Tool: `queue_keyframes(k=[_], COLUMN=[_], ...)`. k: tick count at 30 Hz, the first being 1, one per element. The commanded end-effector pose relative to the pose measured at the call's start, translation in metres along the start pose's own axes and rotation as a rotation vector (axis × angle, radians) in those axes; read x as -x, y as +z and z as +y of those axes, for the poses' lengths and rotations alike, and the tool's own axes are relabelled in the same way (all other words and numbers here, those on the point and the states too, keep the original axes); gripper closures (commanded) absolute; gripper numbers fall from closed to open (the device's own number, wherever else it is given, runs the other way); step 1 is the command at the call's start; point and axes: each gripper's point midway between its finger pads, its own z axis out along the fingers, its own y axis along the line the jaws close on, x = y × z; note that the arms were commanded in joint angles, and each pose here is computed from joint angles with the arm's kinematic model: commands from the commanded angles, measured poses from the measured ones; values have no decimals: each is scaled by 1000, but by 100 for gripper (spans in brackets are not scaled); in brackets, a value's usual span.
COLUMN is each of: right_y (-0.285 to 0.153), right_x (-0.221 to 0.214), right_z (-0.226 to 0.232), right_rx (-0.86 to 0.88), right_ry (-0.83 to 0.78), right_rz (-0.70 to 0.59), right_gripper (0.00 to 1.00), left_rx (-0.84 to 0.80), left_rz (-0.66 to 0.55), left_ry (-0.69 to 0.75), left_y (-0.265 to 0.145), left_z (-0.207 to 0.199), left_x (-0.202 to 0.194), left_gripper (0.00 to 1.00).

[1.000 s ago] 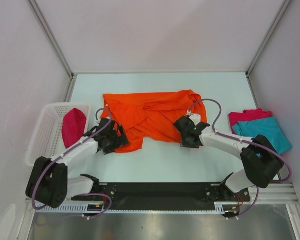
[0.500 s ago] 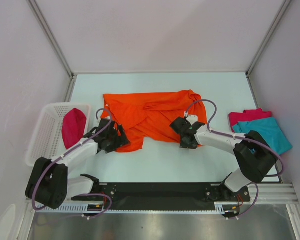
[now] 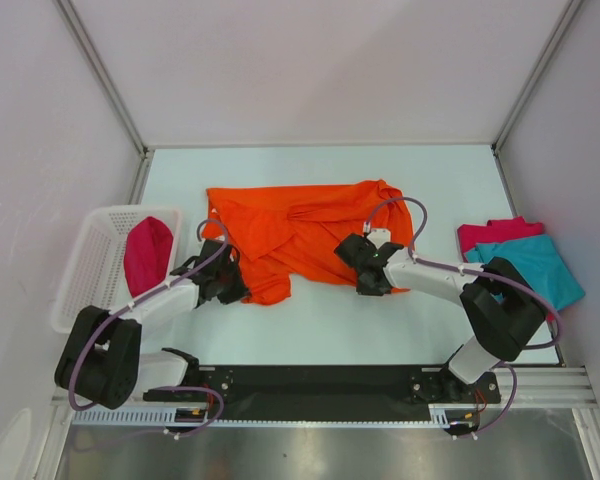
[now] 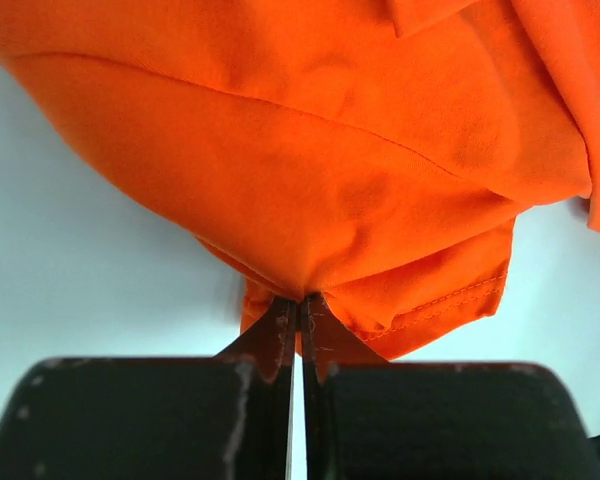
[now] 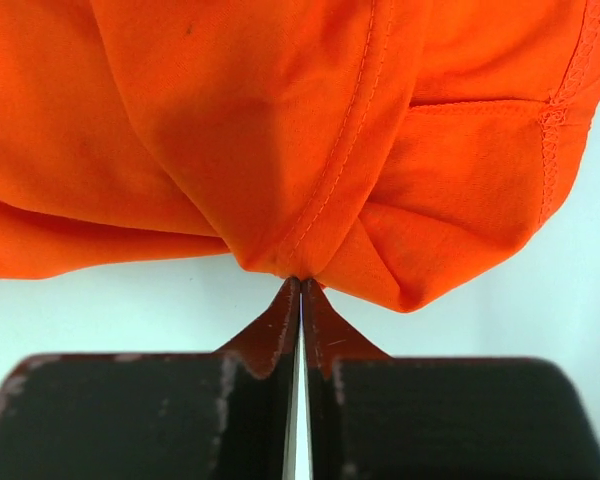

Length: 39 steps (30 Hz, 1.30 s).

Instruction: Fold and stack the t-shirts

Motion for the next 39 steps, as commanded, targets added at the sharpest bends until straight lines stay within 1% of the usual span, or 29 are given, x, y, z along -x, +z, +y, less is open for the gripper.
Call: queue_keyframes(k=[1, 3, 8, 13, 16, 17, 18, 21, 25, 31, 35, 39], right_y=[-8, -11, -29, -57, -74, -78, -86, -100, -106, -112, -111, -105], right_x=[14, 16, 28, 52, 64, 63, 71, 82, 88, 92, 93, 93], right_z=[5, 5, -1, -16, -33, -44, -55, -81, -116, -155, -161, -153], right_rx=[1, 3, -24, -84, -134, -170, -204, -253, -329, -417, -424, -398], right_ry=[15, 11, 15, 52, 88, 88, 109, 154, 203, 256, 259, 249], right_rz=[-54, -69, -155, -295, -364, -369, -411, -452, -449, -454, -449, -428], right_gripper=[100, 100, 100, 100, 100, 100, 100, 100, 100, 100, 100, 100], left_rx=[-33, -33, -34, -58, -76, -82, -96, -111, -136, -110, -103, -107], left_rz=[1, 0, -16, -60, -85, -89, -108, -133, -158, -194, -211, -227], left_ry=[17, 18, 30, 44, 52, 55, 55, 56, 42, 5, -30, -29], left_y=[0, -1, -8, -31, -48, -53, -61, -82, -100, -115, -120, -127], left_z=[-6, -7, -10, -22, -32, -35, -41, -47, -50, -34, -21, -20], left_x=[0, 0, 6, 21, 31, 33, 41, 49, 60, 73, 81, 87], left_gripper=[100, 100, 100, 100, 100, 100, 100, 100, 100, 100, 100, 100])
